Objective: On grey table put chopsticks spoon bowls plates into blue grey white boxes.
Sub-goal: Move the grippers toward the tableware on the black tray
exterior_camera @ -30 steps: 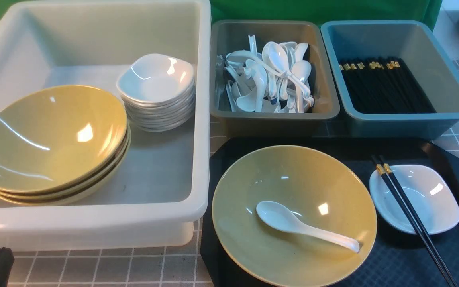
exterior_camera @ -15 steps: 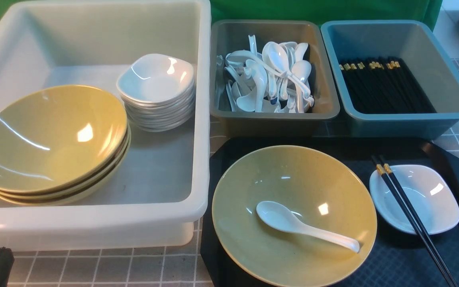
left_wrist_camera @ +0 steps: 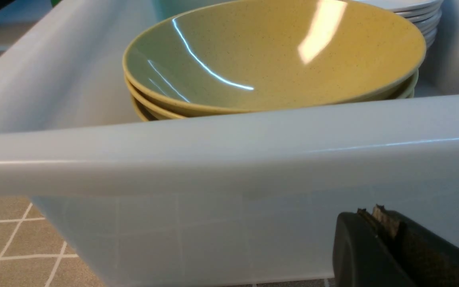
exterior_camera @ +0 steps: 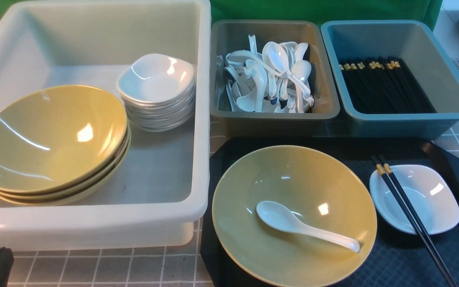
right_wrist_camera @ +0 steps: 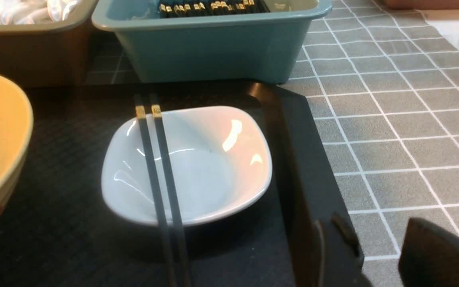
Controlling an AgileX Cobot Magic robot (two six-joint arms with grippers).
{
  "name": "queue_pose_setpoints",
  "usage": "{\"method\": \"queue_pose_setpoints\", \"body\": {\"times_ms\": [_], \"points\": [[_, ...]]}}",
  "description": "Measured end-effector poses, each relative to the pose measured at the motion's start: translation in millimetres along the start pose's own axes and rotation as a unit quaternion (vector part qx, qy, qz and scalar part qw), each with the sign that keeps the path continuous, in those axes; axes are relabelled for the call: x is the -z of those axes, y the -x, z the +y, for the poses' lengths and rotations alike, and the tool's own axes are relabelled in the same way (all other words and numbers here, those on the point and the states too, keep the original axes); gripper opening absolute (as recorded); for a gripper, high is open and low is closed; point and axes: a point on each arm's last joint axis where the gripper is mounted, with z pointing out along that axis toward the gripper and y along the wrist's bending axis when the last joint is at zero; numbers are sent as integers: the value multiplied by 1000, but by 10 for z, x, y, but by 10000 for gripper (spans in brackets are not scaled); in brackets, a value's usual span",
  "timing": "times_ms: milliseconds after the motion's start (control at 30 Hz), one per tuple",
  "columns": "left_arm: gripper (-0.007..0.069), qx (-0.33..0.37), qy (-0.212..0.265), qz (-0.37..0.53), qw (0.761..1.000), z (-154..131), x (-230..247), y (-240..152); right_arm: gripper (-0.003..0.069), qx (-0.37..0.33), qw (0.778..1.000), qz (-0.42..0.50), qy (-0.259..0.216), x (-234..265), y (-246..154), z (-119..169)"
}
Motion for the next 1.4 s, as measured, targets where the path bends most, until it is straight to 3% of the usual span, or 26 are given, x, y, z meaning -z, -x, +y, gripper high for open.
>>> {"method": "queue_pose_setpoints", "body": {"times_ms": [900,1000,1067,1167,1267,1300,1333,1400], "points": [[-10,-7,3,-5,1000,6,0,10,237,0,1000,0,0,0,0,0],[-10,39,-8,-9,999,-14,0,17,237,-1,1000,0,0,0,0,0],[-10,120,-28,-14,992,-44,2,32,237,-27,1000,0,1,0,-1,2],[-10,318,-69,-23,945,-110,10,79,237,-147,989,4,13,0,-3,25],[-10,530,-117,-23,840,-156,26,148,237,-316,948,15,32,2,-7,64],[-10,581,-129,-23,803,-164,31,171,237,-389,920,21,38,3,-8,78],[-10,627,-141,-25,766,-168,37,195,237,-434,899,26,42,4,-9,89],[-10,675,-150,-34,721,-155,43,229,237,-491,869,31,44,5,-9,97]]}}
